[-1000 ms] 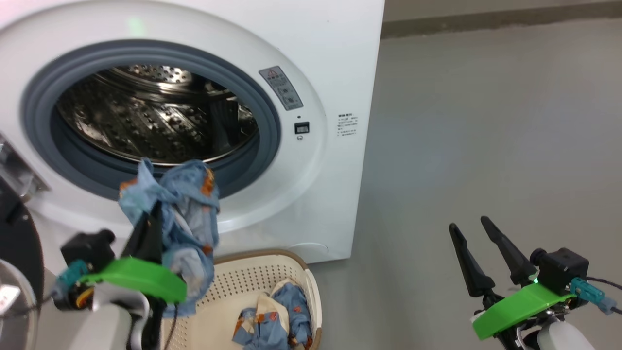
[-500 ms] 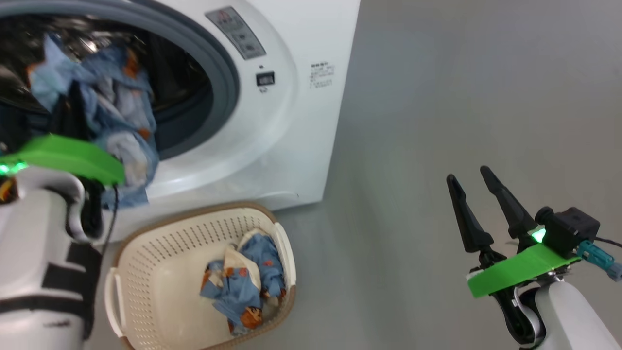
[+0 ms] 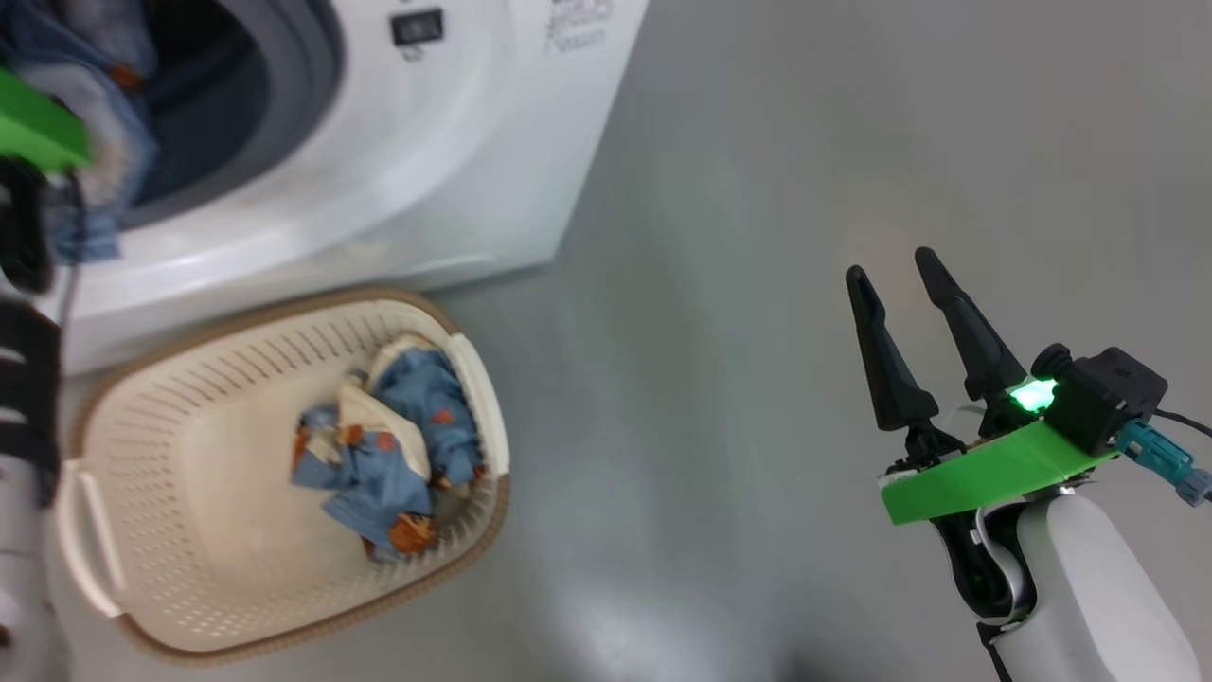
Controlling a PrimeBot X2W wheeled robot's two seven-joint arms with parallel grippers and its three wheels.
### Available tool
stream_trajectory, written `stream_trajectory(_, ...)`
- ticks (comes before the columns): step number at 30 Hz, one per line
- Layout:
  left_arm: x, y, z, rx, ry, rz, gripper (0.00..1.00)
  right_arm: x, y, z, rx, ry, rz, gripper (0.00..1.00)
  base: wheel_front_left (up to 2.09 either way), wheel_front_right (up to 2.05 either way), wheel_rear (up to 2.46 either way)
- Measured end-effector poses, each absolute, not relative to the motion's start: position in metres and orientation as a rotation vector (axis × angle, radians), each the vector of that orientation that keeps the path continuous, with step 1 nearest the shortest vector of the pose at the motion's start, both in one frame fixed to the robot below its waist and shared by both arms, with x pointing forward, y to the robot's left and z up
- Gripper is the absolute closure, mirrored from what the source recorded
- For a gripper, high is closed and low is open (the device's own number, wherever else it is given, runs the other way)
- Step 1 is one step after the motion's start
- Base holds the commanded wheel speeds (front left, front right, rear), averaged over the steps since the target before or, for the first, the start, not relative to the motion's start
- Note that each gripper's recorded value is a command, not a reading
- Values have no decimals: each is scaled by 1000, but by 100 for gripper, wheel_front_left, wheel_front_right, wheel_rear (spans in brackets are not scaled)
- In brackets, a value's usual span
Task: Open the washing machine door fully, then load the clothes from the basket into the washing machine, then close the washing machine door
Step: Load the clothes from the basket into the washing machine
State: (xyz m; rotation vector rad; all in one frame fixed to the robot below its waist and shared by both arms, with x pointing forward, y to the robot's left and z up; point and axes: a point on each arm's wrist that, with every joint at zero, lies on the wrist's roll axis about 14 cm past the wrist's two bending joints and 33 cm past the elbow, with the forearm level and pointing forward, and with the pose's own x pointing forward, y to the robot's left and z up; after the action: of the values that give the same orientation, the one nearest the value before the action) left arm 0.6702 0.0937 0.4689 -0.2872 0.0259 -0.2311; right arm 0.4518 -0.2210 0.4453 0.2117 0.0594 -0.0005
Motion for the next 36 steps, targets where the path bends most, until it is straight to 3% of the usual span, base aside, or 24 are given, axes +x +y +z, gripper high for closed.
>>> stream_trajectory(5,697,91,456,-281,8,-233,100,453,-229,424,199,111,-31,0,0,0,0)
stream_trajectory(12,723,87,489,-305,-161,-233,100,448,-240,408,187,154,-75,0,0,0,0)
stream_trajectory(13,725,86,487,-306,-163,-230,55,448,-242,407,184,156,-80,0,0,0,0)
stream_trajectory(14,725,84,484,-311,-156,-229,0,448,-243,407,182,155,-83,0,0,0,0)
stream_trajectory(24,709,73,438,-276,32,-223,0,450,-238,420,188,125,-66,0,0,0,0)
stream_trajectory(36,666,78,451,-232,64,-229,0,449,-227,456,189,44,-14,0,0,0,0)
